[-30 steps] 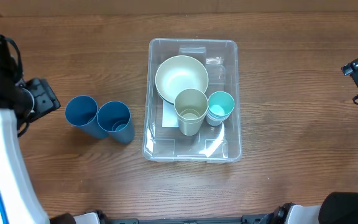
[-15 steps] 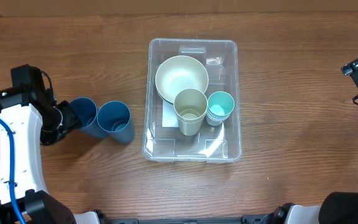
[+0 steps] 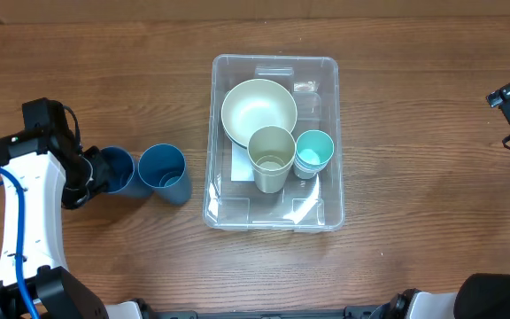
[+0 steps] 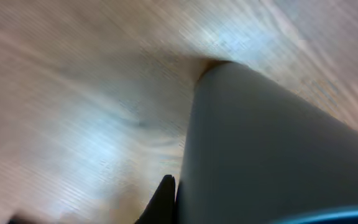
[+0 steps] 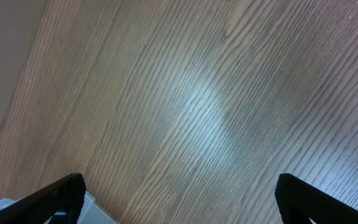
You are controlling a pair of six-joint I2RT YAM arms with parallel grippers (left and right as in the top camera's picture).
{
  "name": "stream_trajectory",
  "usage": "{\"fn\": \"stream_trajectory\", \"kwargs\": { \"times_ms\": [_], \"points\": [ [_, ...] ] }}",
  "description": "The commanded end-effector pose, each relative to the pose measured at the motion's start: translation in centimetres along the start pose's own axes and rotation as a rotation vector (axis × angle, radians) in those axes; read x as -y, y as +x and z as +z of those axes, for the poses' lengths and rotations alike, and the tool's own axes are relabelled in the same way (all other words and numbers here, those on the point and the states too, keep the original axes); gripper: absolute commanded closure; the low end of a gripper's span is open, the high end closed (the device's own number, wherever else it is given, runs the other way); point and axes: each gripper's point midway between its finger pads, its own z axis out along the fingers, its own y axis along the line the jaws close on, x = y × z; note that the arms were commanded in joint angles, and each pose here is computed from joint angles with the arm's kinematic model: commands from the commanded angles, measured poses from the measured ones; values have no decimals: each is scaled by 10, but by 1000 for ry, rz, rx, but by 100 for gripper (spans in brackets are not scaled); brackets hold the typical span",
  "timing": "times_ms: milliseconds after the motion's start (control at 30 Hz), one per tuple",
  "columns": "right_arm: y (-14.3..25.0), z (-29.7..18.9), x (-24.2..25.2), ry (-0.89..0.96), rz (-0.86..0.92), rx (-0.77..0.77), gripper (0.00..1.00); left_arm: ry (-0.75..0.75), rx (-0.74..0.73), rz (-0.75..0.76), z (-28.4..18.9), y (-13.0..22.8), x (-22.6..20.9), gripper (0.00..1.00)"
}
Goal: Pack container
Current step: 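Place the dark blue cup into the bin's front-left area, release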
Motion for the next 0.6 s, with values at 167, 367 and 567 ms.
{"fn": "stream_trajectory", "kwargs": {
  "times_ms": [167, 367, 567],
  "points": [
    [-3, -1, 0, -3, 7, 9, 0, 39, 358, 33, -162, -59, 11, 96],
    [-3, -1, 0, -3, 7, 9, 0, 198, 489, 308, -244, -31, 64, 96],
    [-3, -1, 0, -3, 7, 9, 0, 447, 447, 823, -269, 58, 158, 96]
  ]
}}
